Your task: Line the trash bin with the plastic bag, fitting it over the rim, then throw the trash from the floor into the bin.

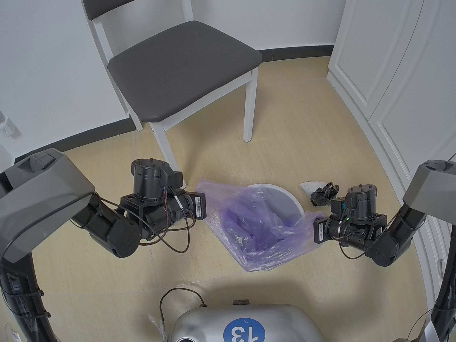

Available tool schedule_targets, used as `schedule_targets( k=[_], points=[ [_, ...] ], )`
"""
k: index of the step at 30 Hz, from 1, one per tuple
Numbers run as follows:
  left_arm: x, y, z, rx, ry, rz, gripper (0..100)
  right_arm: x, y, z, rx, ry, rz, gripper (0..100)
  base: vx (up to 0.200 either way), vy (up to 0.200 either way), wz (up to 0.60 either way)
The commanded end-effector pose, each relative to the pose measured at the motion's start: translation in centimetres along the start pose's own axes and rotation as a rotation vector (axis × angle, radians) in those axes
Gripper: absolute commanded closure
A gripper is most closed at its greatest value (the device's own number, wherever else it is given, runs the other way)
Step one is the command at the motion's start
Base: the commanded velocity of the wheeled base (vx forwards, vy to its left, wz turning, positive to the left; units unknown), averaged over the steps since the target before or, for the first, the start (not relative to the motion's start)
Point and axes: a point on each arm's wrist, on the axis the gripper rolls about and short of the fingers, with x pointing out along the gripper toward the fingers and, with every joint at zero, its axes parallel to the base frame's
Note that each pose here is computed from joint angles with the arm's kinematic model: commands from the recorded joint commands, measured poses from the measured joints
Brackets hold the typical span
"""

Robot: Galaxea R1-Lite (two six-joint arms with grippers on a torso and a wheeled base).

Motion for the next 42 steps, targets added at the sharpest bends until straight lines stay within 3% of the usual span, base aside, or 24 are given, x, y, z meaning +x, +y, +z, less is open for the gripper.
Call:
schedule_targets(
  k=[1, 6, 14, 21, 32, 36, 42],
  points=[
    [-0.5, 0.0, 0.5, -0.002, -0.017, -0.002, 100, 0.3, 0.3, -0.1, 0.001, -0.006, 0.010, 100, 0.000, 0.000, 0.00],
    [-0.7, -0.5, 0.0, 0.003, -0.001, -0.012, 100, 0.5, 0.3, -0.3, -0.001, -0.041, 0.010, 100, 0.000, 0.000, 0.00],
    [-1.2, -2.2, -2.4, 0.027, 0.078, -0.030, 100, 0.4, -0.5, -2.2, -0.060, 0.104, -0.015, 100, 0.000, 0.000, 0.00],
    [-0.7, -1.6, -3.2, 0.019, 0.100, -0.014, 100, 1.1, -1.0, -2.7, -0.060, 0.113, -0.022, 100, 0.000, 0.000, 0.00],
    [2.4, 0.3, -6.5, -0.035, 0.063, 0.000, 100, 1.9, -2.3, -4.2, -0.098, 0.127, -0.041, 100, 0.000, 0.000, 0.00],
    [3.5, 0.3, -6.9, -0.033, 0.009, -0.012, 100, 1.6, -2.8, -4.6, -0.122, 0.146, -0.046, 100, 0.000, 0.000, 0.00],
    [4.1, 0.2, -7.0, -0.032, -0.001, -0.046, 100, 1.3, -3.2, -5.4, -0.178, 0.181, -0.038, 100, 0.000, 0.000, 0.00]
  ],
)
